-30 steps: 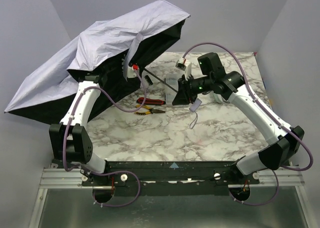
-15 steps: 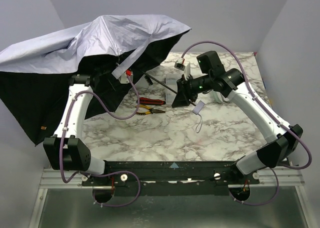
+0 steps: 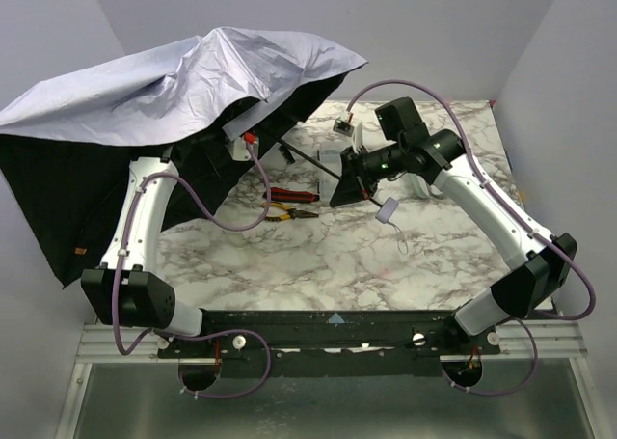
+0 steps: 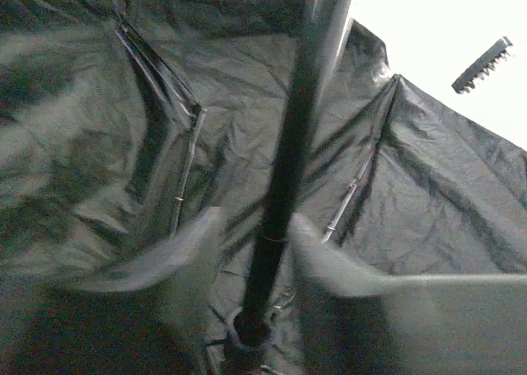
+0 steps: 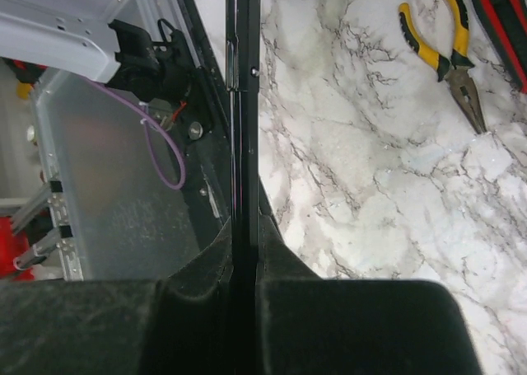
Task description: Open the umbrella
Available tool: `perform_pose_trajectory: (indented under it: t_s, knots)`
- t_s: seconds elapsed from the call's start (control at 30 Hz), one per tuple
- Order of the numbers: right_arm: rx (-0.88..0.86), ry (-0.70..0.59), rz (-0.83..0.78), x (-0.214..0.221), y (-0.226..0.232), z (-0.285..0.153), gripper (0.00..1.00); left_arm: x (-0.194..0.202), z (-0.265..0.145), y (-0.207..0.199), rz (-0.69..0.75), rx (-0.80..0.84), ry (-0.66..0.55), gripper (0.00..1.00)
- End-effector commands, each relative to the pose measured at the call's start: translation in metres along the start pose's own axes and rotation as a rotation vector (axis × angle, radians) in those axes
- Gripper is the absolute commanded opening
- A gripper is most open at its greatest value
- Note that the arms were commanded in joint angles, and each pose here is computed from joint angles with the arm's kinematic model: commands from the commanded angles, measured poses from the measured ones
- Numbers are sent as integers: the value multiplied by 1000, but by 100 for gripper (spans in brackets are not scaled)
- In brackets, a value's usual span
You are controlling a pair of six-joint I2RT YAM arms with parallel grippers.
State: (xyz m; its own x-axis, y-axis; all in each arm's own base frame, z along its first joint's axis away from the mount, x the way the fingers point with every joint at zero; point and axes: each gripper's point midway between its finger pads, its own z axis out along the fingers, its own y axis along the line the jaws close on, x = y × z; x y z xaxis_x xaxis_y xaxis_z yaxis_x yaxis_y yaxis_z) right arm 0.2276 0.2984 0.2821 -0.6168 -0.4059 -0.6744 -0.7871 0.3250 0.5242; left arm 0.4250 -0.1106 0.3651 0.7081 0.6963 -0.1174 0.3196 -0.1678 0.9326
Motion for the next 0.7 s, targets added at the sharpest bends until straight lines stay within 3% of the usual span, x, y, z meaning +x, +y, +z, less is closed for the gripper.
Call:
perform_pose_trajectory:
  t_s: [0.0,0.23,0.4,0.67]
  knots:
    - [-90,-89,38,-24,14,-1,0,-28,4,9,-141,-38,-125,55]
    - [-187,-206,199,-52,15,-13,0,-29,-2,14,-258,-193,-150,64]
    - [-253,-203,219,-53,24,-17,0,-30,-5,17,-390,-135,-186,60]
    - [-259,-204,211,-50,27,-19,0,-34,-7,16,-153,-305,-169,54]
